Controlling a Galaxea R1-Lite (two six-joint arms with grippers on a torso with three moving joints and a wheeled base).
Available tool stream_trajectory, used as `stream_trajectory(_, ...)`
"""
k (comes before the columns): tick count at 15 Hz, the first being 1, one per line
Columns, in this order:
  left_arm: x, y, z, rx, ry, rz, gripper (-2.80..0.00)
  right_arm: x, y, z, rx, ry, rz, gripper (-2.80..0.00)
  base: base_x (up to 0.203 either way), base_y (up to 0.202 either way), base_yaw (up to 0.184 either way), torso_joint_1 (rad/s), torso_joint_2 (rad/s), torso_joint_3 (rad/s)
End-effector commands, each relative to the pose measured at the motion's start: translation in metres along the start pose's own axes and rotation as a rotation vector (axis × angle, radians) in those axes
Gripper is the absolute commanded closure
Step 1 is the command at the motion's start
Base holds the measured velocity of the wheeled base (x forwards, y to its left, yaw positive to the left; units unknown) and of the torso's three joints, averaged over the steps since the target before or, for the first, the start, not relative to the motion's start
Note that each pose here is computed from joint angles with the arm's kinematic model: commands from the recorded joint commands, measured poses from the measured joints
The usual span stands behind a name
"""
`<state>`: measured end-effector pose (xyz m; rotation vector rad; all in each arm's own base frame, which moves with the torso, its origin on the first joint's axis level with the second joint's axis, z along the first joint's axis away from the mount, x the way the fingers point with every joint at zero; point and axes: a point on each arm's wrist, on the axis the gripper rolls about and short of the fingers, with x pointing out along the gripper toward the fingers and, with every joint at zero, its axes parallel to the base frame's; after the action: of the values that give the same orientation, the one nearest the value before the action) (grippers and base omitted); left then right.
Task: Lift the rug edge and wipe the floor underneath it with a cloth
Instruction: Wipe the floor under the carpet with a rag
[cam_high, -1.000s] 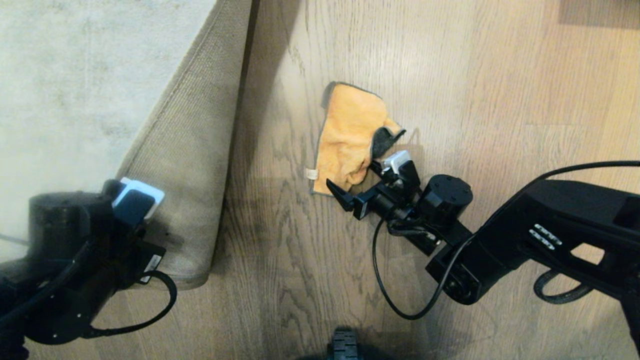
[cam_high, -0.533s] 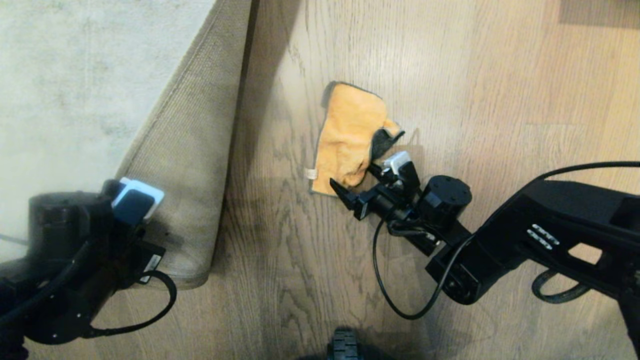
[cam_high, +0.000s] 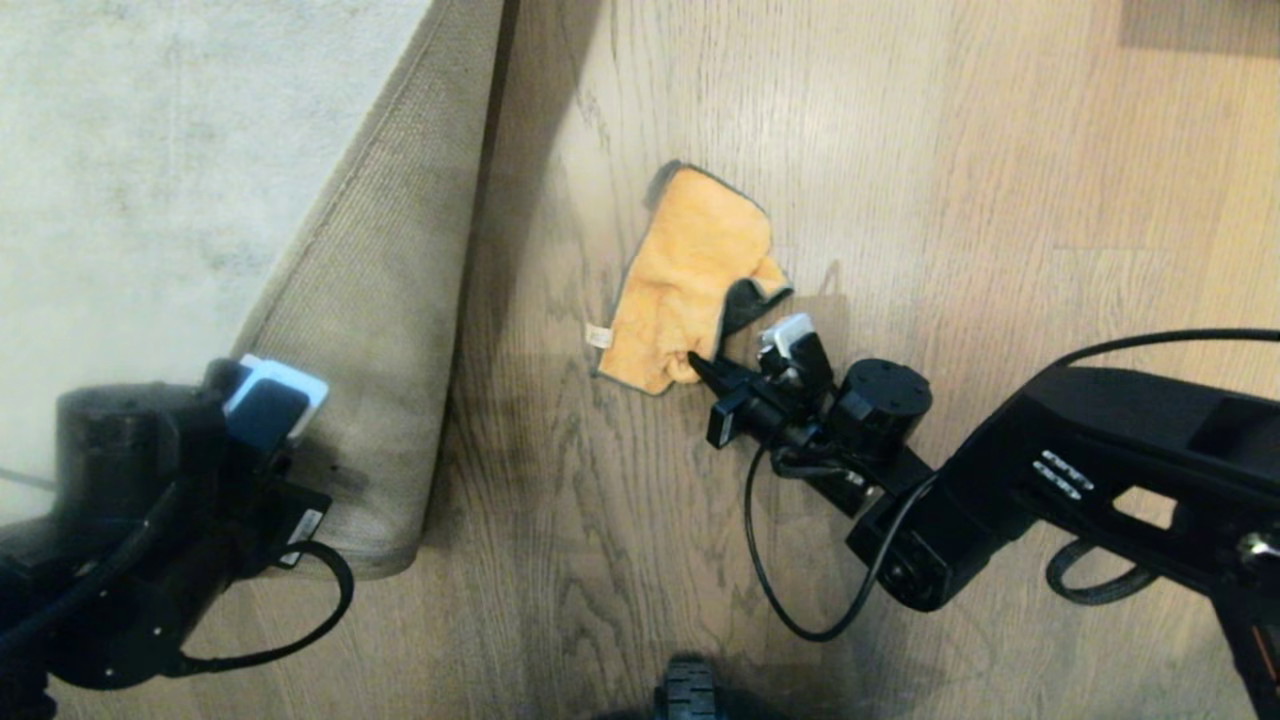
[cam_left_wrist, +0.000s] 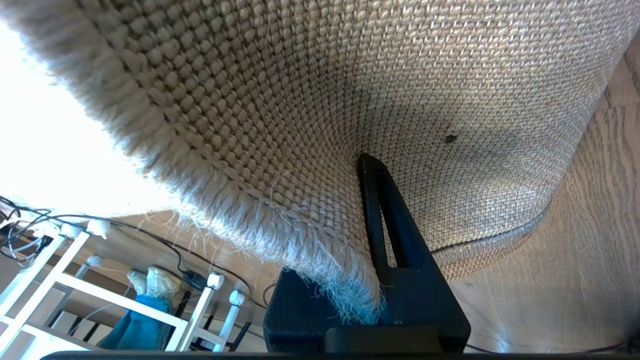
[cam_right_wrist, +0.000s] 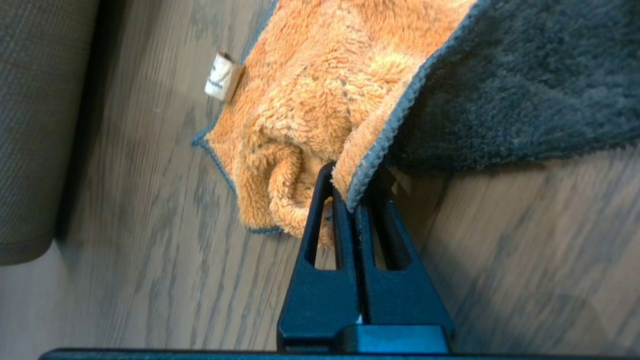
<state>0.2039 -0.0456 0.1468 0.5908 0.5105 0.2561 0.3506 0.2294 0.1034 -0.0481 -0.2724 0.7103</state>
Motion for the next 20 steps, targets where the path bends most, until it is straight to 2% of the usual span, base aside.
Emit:
stream_trajectory(1, 0.0, 0.0, 0.0, 0.0, -0.001, 0.005, 0.0, 0.002, 0.0, 0.002, -0.008, -0.043, -0.001, 0.0, 0.0, 0.0, 0.0, 0.0, 0.0, 0.0)
stream_trajectory(8, 0.0, 0.0, 0.001, 0.0, -0.002, 0.005, 0.0, 0.002, -0.001, 0.011, -0.008, -0.064, -0.003, 0.0, 0.0, 0.0, 0.0, 0.0, 0.0, 0.0)
stream_trajectory(15, 0.0, 0.001, 0.001, -0.002, -0.004, 0.005, 0.0, -0.003, -0.006, 0.047, -0.018, -0.135, -0.018, 0.0, 0.0, 0.0, 0.0, 0.0, 0.0, 0.0)
stream_trajectory(20, -0.002, 0.001, 0.001, -0.003, -0.008, 0.006, 0.0, -0.023, -0.02, 0.077, -0.035, -0.165, -0.058, 0.0, 0.0, 0.0, 0.0, 0.0, 0.0, 0.0)
